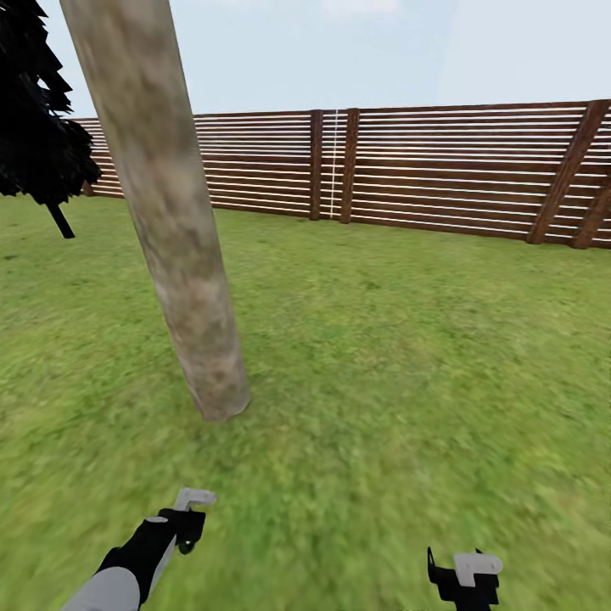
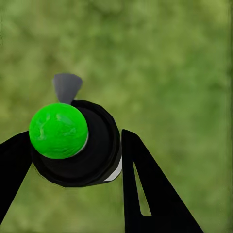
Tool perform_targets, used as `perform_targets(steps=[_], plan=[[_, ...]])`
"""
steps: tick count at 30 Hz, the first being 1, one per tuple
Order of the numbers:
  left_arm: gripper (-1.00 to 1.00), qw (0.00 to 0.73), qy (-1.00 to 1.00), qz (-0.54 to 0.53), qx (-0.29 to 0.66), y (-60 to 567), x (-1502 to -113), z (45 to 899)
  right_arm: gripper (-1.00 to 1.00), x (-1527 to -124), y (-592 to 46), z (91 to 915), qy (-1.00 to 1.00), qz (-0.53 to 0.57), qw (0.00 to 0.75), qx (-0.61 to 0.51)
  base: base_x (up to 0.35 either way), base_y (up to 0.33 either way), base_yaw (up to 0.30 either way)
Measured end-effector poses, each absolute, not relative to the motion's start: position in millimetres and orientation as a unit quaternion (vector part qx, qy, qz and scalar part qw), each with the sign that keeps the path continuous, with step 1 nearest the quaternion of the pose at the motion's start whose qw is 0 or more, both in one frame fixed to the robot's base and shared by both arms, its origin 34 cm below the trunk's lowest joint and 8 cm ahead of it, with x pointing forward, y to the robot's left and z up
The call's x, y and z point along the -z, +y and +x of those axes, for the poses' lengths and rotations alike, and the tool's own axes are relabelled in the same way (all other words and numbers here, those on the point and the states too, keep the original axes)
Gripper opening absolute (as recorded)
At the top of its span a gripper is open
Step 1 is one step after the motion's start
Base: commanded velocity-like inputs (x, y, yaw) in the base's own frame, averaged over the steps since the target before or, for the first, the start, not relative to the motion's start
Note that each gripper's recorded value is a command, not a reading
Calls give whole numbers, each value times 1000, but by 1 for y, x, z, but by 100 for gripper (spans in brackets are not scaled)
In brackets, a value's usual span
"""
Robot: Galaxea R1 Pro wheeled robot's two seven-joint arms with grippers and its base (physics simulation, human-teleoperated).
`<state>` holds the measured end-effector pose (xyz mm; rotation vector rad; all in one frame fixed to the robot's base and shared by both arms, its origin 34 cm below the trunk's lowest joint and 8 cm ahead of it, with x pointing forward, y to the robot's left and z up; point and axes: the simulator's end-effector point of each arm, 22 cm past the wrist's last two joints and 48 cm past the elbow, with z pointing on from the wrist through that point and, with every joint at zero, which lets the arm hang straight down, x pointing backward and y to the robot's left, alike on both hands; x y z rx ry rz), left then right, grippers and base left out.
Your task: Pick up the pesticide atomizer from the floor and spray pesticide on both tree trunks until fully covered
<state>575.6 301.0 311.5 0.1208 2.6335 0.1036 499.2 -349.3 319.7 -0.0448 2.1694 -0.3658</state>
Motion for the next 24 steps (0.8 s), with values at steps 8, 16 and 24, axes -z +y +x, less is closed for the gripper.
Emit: perform_targets(steps=[8,16,24], plan=[[-100,221,974,25,-41,314,-347,625,100,-320,-349,499,879,-19,453,147,0,0,-1],[-100,226,974,36,-6,253,-352,635,100,-319,-349,499,879,-20,453,147,0,0,0],[-100,233,971,15,-54,336,-369,647,100,-319,-349,499,879,-20,453,147,1,0,0]])
